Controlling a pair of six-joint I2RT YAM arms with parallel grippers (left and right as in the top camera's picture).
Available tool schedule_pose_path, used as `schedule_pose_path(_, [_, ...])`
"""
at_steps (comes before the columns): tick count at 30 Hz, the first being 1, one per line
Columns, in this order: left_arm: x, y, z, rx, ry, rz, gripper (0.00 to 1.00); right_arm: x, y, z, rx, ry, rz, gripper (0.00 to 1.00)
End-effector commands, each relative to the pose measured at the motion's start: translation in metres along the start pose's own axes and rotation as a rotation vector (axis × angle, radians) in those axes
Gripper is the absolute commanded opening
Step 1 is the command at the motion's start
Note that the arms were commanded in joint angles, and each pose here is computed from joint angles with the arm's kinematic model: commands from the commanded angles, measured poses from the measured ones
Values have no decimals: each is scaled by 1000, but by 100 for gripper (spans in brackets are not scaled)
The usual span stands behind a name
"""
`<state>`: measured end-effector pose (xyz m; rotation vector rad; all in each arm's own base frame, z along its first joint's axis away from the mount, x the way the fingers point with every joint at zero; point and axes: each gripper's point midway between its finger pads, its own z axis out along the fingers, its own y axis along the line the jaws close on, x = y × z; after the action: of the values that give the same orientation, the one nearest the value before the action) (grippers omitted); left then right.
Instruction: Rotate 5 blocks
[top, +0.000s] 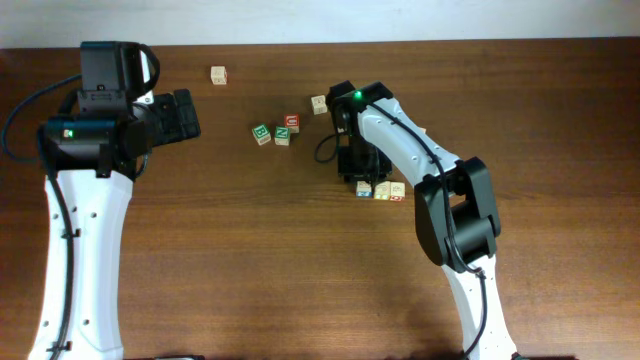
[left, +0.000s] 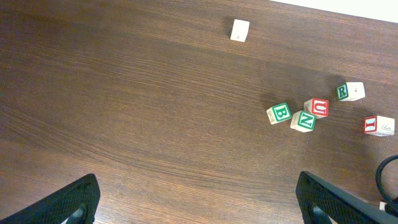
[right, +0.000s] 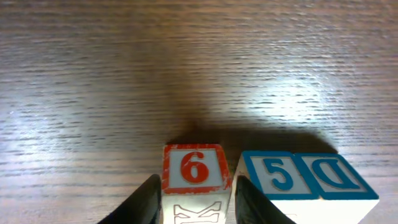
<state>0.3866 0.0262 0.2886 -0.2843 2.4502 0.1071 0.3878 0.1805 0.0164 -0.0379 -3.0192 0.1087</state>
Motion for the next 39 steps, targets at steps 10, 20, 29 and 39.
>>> schedule_pose_path(10, [-5, 3, -1, -12, -10, -18, 99, -14, 0, -40, -20, -65, -8, 42])
schedule_pose_path(20, [-5, 3, -1, -12, -10, -18, 99, -2, 46, -45, -154, -55, -122, 41])
schedule_pose_path(29, [-5, 3, -1, -12, -10, -18, 99, 6, 77, -35, -139, -93, -212, 41])
schedule_pose_path(39, [-5, 3, -1, -12, -10, -18, 99, 9, 63, 3, -41, -45, -205, 36])
